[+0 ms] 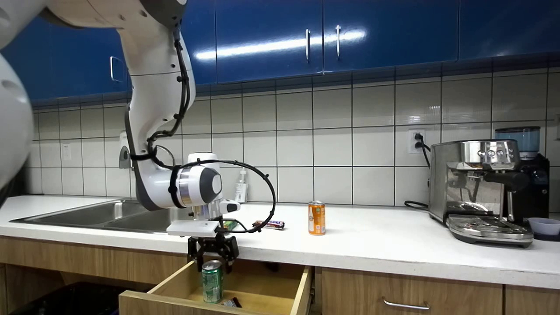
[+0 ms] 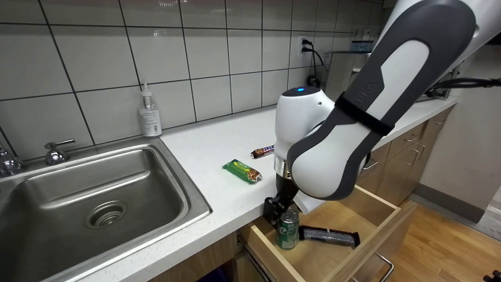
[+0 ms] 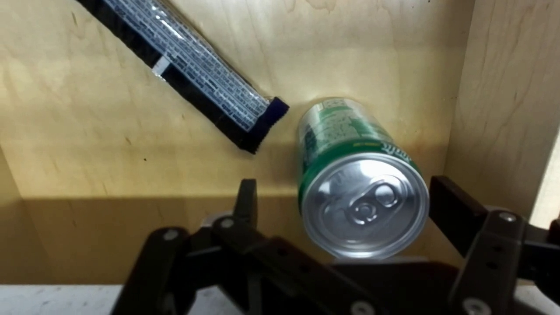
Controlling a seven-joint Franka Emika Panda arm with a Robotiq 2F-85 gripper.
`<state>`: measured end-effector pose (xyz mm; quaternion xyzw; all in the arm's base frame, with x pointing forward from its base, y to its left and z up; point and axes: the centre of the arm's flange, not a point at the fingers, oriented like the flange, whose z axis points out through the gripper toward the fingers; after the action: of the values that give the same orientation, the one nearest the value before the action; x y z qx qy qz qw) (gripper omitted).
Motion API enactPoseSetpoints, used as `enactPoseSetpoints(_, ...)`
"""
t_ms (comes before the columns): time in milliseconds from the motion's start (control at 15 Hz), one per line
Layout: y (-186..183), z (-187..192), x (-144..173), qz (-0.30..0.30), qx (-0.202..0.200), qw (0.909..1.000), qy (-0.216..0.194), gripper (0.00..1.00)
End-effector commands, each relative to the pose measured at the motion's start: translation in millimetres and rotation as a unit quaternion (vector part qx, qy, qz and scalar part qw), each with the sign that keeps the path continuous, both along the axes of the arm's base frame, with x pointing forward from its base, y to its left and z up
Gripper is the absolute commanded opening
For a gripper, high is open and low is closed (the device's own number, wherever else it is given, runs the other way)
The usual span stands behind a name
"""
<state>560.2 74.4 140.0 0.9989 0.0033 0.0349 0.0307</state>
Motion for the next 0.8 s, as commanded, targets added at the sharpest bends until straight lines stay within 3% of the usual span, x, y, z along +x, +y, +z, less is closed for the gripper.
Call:
enactPoseSetpoints(0,-3,6,2,-0.011,0.0,0.9999,0.005,1.0)
enactPoseSetpoints(733,-2,31,-14,-0.034,0.02,0.9992,-0.003,1.0)
